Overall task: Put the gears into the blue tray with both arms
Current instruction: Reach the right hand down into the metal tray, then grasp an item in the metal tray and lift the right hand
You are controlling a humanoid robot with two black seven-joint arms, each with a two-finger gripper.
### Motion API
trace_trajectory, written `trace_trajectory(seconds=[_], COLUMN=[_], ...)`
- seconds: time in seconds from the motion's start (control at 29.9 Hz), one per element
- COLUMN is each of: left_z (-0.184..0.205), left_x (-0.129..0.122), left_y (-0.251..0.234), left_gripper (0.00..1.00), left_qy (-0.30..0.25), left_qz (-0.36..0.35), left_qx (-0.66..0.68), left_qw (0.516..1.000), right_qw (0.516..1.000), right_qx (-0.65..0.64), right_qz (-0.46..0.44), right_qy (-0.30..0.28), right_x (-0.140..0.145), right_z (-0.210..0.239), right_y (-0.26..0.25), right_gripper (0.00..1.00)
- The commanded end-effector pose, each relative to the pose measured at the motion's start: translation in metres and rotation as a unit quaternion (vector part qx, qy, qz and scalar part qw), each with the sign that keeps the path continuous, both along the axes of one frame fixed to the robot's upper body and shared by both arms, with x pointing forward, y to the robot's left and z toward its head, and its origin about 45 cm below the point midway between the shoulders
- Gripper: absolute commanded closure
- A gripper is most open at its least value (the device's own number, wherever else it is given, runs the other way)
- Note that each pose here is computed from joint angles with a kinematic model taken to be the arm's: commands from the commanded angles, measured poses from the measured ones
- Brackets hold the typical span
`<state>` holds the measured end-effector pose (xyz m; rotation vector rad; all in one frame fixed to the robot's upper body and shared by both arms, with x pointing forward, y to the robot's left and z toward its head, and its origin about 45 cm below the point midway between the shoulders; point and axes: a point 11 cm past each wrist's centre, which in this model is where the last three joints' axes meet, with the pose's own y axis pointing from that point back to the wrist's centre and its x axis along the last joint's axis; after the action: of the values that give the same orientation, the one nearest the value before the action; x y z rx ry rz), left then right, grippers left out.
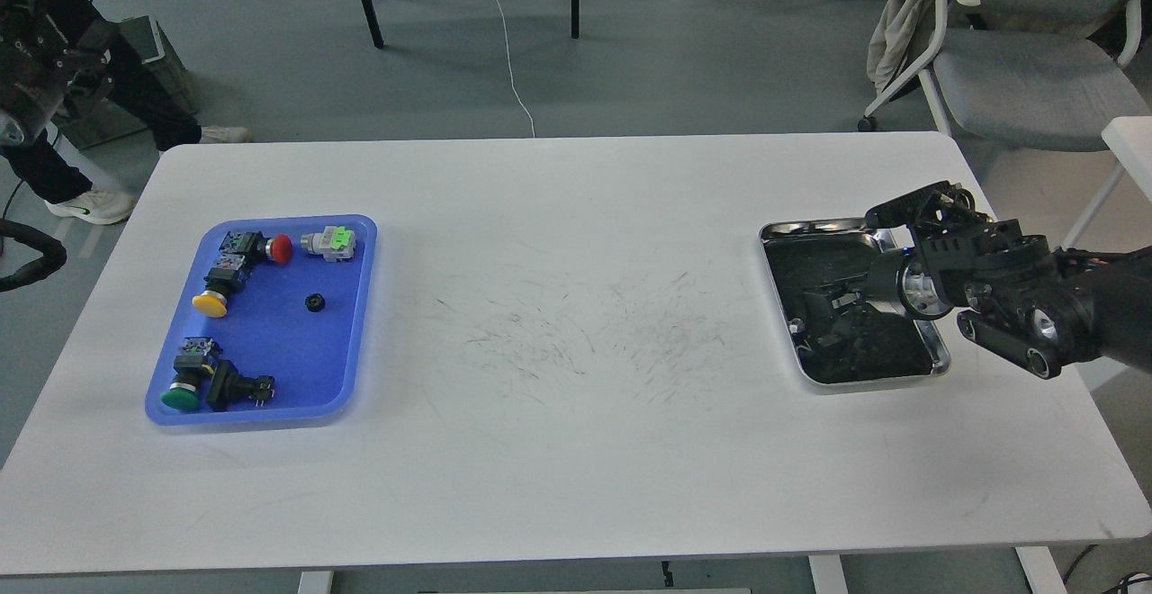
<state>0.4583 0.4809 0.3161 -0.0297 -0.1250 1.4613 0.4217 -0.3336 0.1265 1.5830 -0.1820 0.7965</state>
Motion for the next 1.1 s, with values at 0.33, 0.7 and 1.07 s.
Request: trace_trajectory(seconds=[0.33, 0.7, 1.07], left_z=[0.003, 0.002, 0.005], left_x=[0.001, 0.001, 0.001], left_y=[0.0, -0.001, 0.001], left_gripper=[0.03, 0.02, 0.02], left_qy=[-0.003, -0.002, -0.003], left_qz=[0.001, 0.0, 0.001], left_qx=[0.0, 0.002, 0.004], left_qw=[1.0, 1.0, 1.0], right_qw=[1.0, 0.999, 0.992], right_qx=[0.0, 0.0, 0.0], right_qz=[0.016, 0.032, 0.057], right_qy=[0.008, 0.011, -0.111], right_x=[0.0, 0.001, 0.056], right_z=[-0.001, 0.003, 0.069], right_y=[-0.004, -0.004, 0.018], right_gripper=[0.7, 0.99, 0.99])
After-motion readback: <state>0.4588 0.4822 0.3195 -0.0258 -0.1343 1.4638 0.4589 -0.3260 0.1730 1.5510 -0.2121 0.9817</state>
